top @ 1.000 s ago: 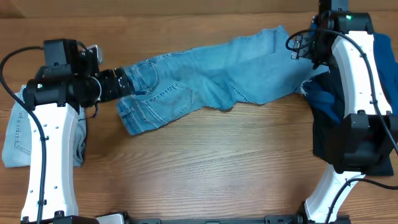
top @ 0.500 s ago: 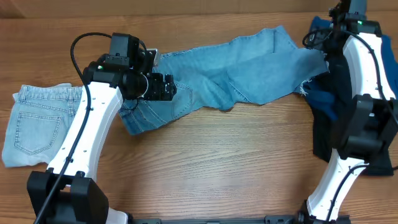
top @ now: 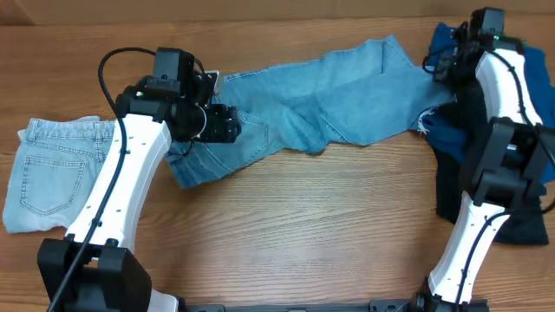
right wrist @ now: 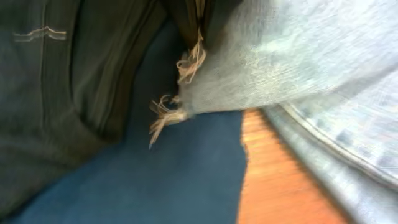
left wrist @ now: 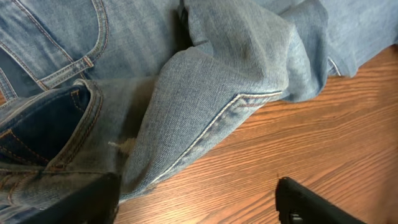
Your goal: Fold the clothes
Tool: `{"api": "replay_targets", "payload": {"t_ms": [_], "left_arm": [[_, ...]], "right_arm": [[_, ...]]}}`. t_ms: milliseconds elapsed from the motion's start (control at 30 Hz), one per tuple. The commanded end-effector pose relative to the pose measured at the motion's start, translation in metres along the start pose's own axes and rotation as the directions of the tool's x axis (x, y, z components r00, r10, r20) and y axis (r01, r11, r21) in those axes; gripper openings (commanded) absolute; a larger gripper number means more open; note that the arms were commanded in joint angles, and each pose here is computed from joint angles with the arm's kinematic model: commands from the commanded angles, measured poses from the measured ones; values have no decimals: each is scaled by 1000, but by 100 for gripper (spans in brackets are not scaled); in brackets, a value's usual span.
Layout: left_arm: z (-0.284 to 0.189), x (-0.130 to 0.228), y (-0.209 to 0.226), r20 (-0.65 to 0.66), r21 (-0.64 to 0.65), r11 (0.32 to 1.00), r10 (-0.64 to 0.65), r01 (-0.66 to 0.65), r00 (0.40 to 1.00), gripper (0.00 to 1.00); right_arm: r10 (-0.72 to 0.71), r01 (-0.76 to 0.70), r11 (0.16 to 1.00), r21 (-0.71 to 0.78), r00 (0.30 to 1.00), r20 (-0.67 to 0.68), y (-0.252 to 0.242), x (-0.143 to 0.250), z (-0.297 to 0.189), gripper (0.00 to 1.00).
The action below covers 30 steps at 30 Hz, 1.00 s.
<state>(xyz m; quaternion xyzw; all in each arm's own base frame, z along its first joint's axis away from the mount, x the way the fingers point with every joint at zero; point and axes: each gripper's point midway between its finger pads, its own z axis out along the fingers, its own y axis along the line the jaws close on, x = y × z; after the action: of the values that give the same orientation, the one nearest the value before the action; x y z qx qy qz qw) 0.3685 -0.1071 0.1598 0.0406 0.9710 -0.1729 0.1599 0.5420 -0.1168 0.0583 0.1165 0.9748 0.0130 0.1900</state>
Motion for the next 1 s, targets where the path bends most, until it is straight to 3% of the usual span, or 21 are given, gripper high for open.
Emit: {"api": "replay_targets", "payload": {"t_ms": [0, 33, 67, 133, 200, 233, 300, 400, 600, 700, 733, 900, 967], "left_arm": [[2, 1, 0, -7, -2, 1000, 11, -11, 1000, 43], [2, 1, 0, -9, -2, 1000, 10, -10, 1000, 20], [2, 2, 0, -12, -3, 1000, 9, -9, 1000, 15], [1, 2, 0, -13, -3, 1000, 9, -9, 1000, 13], [1, 3, 0, -14, -3, 1000, 9, -9, 1000, 14], [1, 3, 0, -16, -4, 1000, 8, -8, 1000, 19], [1, 3, 0, -16, -6, 1000, 13, -13, 1000, 51], [1, 3, 7, -16, -44, 999, 11, -12, 1000, 79], [0, -2, 23, 2, -137, 989, 55, -54, 999, 88], [0, -6, 22, 16, -135, 989, 65, -63, 998, 91], [0, -6, 22, 16, -134, 989, 65, -63, 998, 91], [0, -5, 21, 15, -129, 990, 65, -63, 998, 92], [0, -5, 21, 13, -127, 990, 65, -62, 998, 92]], "right_arm": [[74, -71, 996, -61, 996, 45, 12, -22, -72, 4], [93, -92, 994, -56, 996, 15, 11, -13, -107, 4], [96, -97, 994, -52, 995, -8, 11, -5, -125, 4], [105, -108, 994, -26, 990, -98, 9, 24, -156, 6], [117, -94, 990, 108, 967, -228, -11, 62, -168, 8], [118, -80, 984, 161, 963, -242, -20, 66, -168, 8], [121, -69, 976, 205, 960, -253, -29, 70, -166, 8], [136, -82, 973, 216, 959, -250, -33, 70, -167, 4], [155, -128, 977, 170, 975, -158, -25, 64, -205, 7], [139, -126, 988, 93, 979, -146, -13, 56, -196, 31], [130, -120, 989, 87, 984, -122, -13, 49, -188, 50], [82, -79, 994, 82, 996, -33, -23, 29, -124, 63], [59, -58, 995, 80, 998, -4, -26, 27, -99, 63]]}}
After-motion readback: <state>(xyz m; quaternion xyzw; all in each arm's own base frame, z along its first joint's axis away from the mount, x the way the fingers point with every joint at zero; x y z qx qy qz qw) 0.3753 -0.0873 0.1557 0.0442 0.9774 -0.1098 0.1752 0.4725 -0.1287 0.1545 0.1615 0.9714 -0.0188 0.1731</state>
